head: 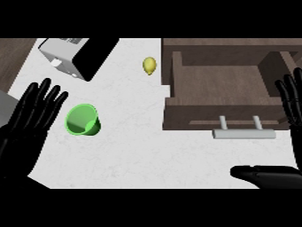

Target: Pick up the cup, place it into the drawer and close the drawer

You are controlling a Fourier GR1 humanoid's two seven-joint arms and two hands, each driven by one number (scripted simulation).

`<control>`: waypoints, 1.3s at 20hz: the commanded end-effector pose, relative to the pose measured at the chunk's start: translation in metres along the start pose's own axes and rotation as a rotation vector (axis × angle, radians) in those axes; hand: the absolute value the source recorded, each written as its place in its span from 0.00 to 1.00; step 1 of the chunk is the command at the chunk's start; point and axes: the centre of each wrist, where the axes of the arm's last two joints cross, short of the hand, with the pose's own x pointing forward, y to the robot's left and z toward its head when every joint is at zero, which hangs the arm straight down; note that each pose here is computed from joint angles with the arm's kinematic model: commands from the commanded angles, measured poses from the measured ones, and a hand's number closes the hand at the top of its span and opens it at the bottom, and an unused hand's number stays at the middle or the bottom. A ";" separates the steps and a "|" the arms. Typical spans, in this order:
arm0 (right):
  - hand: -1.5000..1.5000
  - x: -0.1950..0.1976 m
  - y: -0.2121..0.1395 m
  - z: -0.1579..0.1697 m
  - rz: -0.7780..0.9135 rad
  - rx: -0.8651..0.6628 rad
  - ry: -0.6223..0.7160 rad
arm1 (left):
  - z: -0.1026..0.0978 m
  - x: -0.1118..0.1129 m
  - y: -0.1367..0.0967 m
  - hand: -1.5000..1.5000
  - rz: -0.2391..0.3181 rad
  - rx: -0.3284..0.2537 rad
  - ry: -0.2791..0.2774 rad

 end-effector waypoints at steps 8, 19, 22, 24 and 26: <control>0.00 -0.017 -0.016 -0.005 0.015 0.015 0.013 | 0.019 -0.045 0.063 0.00 0.053 0.076 0.105; 0.00 -0.018 -0.008 0.005 0.012 0.016 0.027 | 0.021 -0.095 0.071 0.00 -0.108 0.203 0.199; 0.00 -0.012 -0.017 -0.004 0.019 0.027 0.024 | 0.042 -0.127 0.097 0.00 -0.097 0.212 0.234; 0.00 -0.023 0.006 -0.014 0.018 0.026 0.026 | 0.035 -0.140 0.092 0.00 -0.134 0.224 0.251; 0.00 -0.011 -0.001 -0.006 0.004 0.027 0.017 | 0.046 -0.139 0.121 0.00 -0.154 0.245 0.273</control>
